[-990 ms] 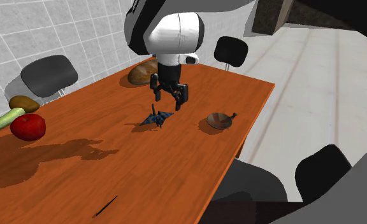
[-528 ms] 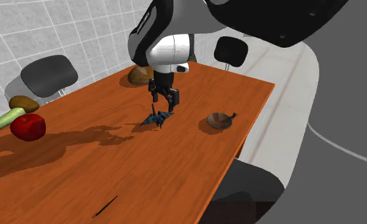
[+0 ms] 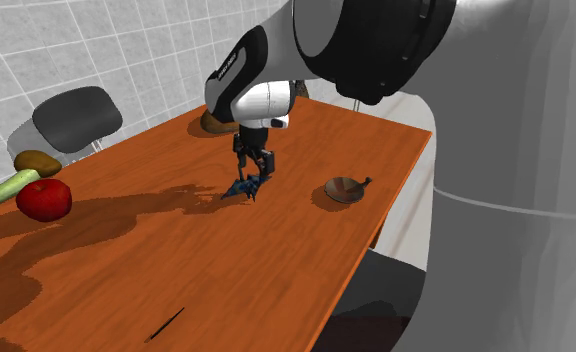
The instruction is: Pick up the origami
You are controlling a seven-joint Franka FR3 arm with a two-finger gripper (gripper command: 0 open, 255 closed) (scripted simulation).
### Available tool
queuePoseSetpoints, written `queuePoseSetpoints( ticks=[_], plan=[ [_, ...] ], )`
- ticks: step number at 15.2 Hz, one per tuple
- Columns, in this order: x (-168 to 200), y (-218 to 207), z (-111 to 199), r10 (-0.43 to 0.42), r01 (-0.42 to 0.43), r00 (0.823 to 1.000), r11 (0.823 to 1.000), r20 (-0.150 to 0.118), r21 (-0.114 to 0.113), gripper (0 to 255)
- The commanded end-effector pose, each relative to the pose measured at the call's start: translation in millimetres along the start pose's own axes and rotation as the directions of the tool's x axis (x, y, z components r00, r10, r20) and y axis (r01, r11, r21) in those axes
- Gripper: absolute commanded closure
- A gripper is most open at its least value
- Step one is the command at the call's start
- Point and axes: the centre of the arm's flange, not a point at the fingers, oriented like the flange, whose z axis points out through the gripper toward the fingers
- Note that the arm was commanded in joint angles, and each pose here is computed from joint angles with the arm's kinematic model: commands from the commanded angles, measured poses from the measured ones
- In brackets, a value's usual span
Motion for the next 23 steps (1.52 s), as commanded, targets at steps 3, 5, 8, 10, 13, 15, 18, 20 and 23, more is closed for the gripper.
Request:
queuePoseSetpoints(
  ticks=[3, 5, 8, 10, 13, 15, 18, 20, 23],
  plan=[
    [3.3, 1.0, 23.8, 0.001, -0.001, 1.000, 1.000, 0.000, 0.000, 0],
    [3.3, 1.0, 23.8, 0.001, -0.001, 1.000, 1.000, 0.000, 0.000, 0],
    [2.8, 0.8, 23.3, 0.001, -0.001, 1.000, 1.000, 0.000, 0.000, 255],
    [3.1, 0.9, 23.9, 0.001, -0.001, 1.000, 1.000, 0.000, 0.000, 255],
    [3.6, 0.9, 24.1, 0.001, -0.001, 1.000, 1.000, 0.000, 0.000, 255],
    [3.3, 1.0, 23.8, 0.001, -0.001, 1.000, 1.000, 0.000, 0.000, 255],
    [1.4, 0.5, 8.1, 0.001, -0.001, 1.000, 1.000, 0.000, 0.000, 255],
    [0.3, 0.1, -2.4, 0.001, -0.001, 1.000, 1.000, 0.000, 0.000, 255],
    [-1.5, -0.3, -18.1, 0.001, -0.001, 1.000, 1.000, 0.000, 0.000, 255]
  ],
)
